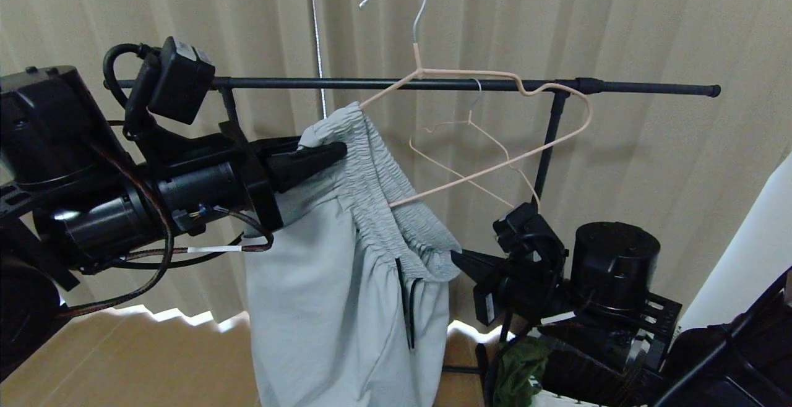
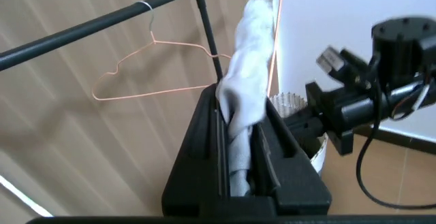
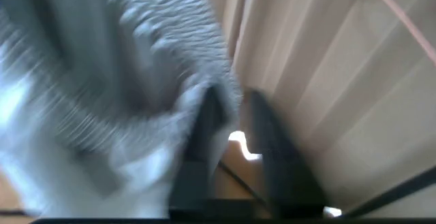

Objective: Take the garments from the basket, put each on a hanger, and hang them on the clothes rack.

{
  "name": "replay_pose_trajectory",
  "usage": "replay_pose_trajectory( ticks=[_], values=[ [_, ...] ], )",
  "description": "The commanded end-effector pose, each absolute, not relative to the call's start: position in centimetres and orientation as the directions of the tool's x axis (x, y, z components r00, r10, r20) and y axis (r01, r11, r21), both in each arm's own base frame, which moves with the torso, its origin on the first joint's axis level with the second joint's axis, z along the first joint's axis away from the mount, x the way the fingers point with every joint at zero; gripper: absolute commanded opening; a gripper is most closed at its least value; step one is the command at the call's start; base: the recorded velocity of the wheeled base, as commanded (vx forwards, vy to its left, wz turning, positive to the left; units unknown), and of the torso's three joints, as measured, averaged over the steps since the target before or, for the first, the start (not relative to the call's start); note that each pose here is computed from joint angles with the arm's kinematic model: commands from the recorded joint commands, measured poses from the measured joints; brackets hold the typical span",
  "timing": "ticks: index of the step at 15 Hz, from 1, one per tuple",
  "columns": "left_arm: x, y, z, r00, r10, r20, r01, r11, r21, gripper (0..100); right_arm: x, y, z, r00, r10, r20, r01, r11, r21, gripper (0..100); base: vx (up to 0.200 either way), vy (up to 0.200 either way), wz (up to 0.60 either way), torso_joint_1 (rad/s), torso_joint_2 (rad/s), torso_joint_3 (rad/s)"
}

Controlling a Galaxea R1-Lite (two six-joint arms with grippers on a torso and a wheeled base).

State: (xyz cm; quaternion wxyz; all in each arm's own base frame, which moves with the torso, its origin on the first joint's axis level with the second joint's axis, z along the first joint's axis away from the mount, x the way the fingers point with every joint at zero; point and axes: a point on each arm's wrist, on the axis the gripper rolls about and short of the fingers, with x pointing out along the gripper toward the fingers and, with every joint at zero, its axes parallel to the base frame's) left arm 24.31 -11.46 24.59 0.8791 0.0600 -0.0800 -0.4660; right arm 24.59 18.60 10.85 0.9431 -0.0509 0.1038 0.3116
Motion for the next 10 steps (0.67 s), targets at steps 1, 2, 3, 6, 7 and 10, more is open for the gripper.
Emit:
replay_pose_trajectory(
  ticks=[1, 2, 3, 6, 7, 10],
  values=[
    [24.3, -11.4, 24.5, 0.553, -0.829, 0.084, 0.811, 0.559, 0.173, 0, 24.9, 18.1, 10.7, 0.794, 0.562, -0.233, -0.584, 0.811, -0.032, 0, 0.0, 0.0, 0.0, 0.0, 0.0, 0.0],
    [24.3, -11.4, 24.4, 0.557, -0.827, 0.079, 0.809, 0.562, 0.171, 0, 25.1, 17.7, 10.9, 0.803, 0.551, -0.228, -0.571, 0.82, -0.033, 0, 0.0, 0.0, 0.0, 0.0, 0.0, 0.0],
    [24.3, -11.2, 24.1, 0.563, -0.823, 0.07, 0.806, 0.566, 0.171, 0, 25.4, 17.1, 11.1, 0.816, 0.534, -0.221, -0.554, 0.832, -0.033, 0, 0.0, 0.0, 0.0, 0.0, 0.0, 0.0],
    [24.7, -10.1, 23.0, 0.602, -0.797, 0.036, 0.774, 0.595, 0.217, 0, 27.0, 14.5, 12.9, 0.876, 0.456, -0.157, -0.467, 0.884, -0.037, 0, 0.0, 0.0, 0.0, 0.0, 0.0, 0.0],
    [24.7, -9.7, 22.3, 0.613, -0.79, 0.014, 0.765, 0.598, 0.239, 0, 28.0, 13.3, 13.7, 0.902, 0.415, -0.124, -0.422, 0.905, -0.046, 0, 0.0, 0.0, 0.0, 0.0, 0.0, 0.0],
    [24.1, -9.4, 20.9, 0.618, -0.785, -0.028, 0.764, 0.592, 0.256, 0, 29.9, 11.6, 15.1, 0.934, 0.352, -0.069, -0.355, 0.933, -0.048, 0, 0.0, 0.0, 0.0, 0.0, 0.0, 0.0]
  ],
)
